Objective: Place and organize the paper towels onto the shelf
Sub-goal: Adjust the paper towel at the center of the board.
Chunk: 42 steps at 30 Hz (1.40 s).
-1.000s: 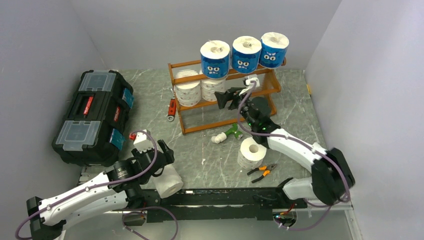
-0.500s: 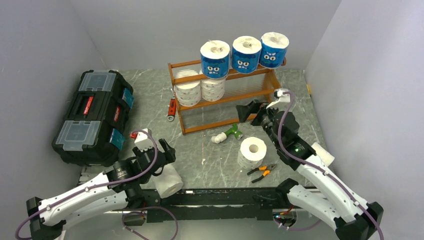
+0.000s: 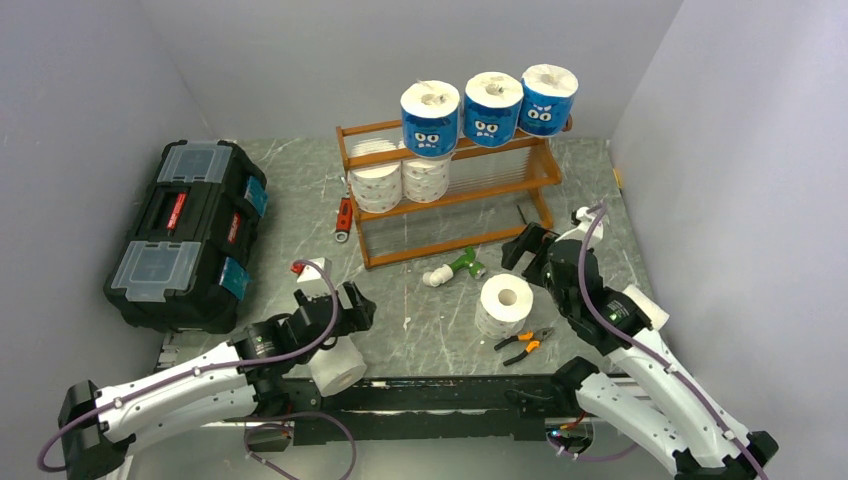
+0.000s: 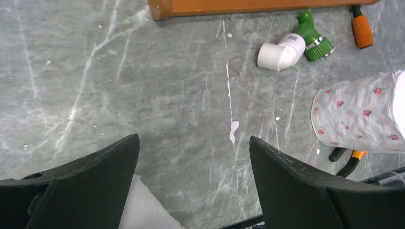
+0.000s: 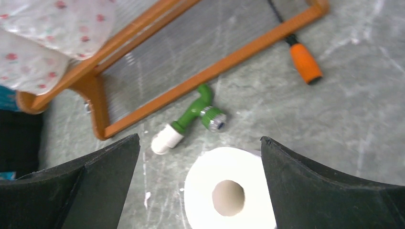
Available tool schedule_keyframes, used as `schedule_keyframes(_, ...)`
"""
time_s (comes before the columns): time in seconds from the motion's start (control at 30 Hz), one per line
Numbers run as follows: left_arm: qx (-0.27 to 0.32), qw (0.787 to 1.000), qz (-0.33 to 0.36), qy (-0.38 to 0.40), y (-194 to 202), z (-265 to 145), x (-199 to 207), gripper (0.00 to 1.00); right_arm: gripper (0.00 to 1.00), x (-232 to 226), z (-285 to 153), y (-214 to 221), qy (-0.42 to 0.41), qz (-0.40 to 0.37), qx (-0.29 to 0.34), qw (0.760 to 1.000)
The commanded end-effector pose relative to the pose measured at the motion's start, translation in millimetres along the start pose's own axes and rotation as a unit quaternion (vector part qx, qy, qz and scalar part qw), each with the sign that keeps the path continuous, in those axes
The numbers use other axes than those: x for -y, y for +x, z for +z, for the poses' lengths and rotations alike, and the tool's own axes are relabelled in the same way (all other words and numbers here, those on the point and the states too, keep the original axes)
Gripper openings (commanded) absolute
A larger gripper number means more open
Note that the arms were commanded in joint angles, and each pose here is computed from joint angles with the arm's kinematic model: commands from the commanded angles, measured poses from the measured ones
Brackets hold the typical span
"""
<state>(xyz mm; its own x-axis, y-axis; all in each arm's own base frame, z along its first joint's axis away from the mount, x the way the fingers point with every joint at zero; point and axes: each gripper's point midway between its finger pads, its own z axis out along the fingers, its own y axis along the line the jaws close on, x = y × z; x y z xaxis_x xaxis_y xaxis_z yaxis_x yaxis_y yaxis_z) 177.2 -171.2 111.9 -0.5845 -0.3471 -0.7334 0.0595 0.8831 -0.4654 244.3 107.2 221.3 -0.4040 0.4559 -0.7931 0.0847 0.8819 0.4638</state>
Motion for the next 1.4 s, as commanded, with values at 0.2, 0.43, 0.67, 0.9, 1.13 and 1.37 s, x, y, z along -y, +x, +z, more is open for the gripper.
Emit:
schedule_keyframes(0.2, 0.001, 0.998, -0.013, 0.065, 0.1, 4.8, 29.6, 0.90, 1.00, 40.4, 1.1, 11.0, 0.134, -0.018, -0.052, 0.989)
schedule_keyframes(0.43, -0.002, 0.999, -0.011, 0.044, 0.7, 5.0, 22.5, 0.90, 1.00, 36.0, 8.0, 11.6, 0.102, 0.009, -0.077, 0.992)
schedule_keyframes(0.67, 0.001, 0.999, -0.013, 0.045, 1.0, 4.7, 20.2, 0.90, 1.00, 42.3, 4.2, 20.7, 0.090, 0.015, -0.101, 0.991)
schedule_keyframes(0.9, -0.003, 0.999, -0.013, 0.042, 4.9, 6.5, 18.5, 0.90, 0.90, 49.5, -4.0, 52.8, 0.079, 0.017, -0.151, 0.985)
schedule_keyframes(1.13, -0.010, 0.999, -0.008, 0.041, 7.0, 8.3, 20.8, 0.90, 0.89, 59.2, -10.1, 63.7, 0.087, 0.036, -0.151, 0.984)
schedule_keyframes(1.37, -0.016, 0.999, -0.009, 0.032, 10.1, 9.6, 18.2, 0.90, 0.79, 64.3, -6.6, 80.2, 0.100, 0.054, -0.173, 0.978)
